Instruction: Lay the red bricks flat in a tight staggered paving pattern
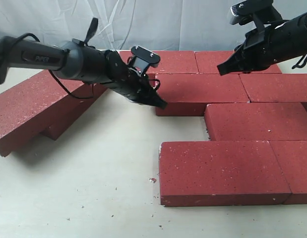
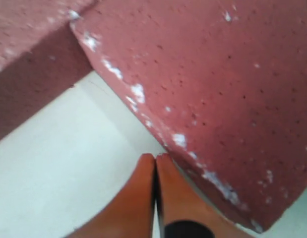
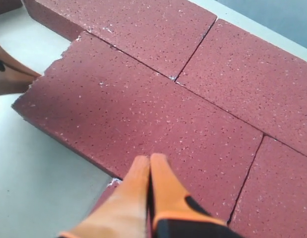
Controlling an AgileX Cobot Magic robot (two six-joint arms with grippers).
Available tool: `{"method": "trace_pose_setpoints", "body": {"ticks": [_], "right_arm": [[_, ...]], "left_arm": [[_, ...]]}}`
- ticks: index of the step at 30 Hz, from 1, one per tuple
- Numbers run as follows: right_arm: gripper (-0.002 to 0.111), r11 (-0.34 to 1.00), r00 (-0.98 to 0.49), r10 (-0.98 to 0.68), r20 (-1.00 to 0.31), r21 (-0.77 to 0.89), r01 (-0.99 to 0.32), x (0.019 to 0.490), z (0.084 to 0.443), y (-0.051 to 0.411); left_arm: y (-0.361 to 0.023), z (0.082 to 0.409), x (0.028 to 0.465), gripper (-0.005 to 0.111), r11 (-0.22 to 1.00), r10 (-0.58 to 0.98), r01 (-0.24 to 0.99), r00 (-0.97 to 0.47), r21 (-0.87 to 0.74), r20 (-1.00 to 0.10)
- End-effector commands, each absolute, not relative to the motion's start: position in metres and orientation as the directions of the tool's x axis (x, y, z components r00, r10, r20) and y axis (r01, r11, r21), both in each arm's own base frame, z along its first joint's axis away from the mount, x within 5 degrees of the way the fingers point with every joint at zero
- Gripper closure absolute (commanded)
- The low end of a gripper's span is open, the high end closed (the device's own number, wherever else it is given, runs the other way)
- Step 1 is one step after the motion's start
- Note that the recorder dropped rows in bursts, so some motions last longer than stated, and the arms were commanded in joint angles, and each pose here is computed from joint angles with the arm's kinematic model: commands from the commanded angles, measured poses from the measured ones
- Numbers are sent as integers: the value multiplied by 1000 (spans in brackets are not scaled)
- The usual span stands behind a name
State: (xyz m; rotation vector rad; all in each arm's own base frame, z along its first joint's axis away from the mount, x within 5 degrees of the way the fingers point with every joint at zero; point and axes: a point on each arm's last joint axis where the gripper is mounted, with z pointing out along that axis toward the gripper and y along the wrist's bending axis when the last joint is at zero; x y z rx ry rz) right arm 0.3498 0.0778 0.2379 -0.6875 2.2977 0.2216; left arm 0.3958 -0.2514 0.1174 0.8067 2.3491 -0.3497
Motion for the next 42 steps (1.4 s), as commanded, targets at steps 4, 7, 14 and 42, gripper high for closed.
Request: {"method": "trace_pose_setpoints", "body": {"ticks": [4, 7, 14, 42], "right_arm": [[109, 849, -616, -409, -673, -34, -527, 353, 230, 76], [109, 849, -616, -409, -673, -34, -527, 353, 230, 76], [109, 852, -617, -401, -677, -29, -522, 353, 230, 76], [109, 674, -448, -512, -732, -19, -739, 334, 226, 156]], "left_arm": [[-229, 149, 404, 107, 804, 398, 585, -661, -104, -635], [-237, 135, 396, 107, 791, 410, 591, -705, -159, -578], [-260, 116, 392, 107, 804, 373, 575, -689, -154, -622], [-98, 278, 357, 107, 873, 419, 486, -693, 48, -587]]}}
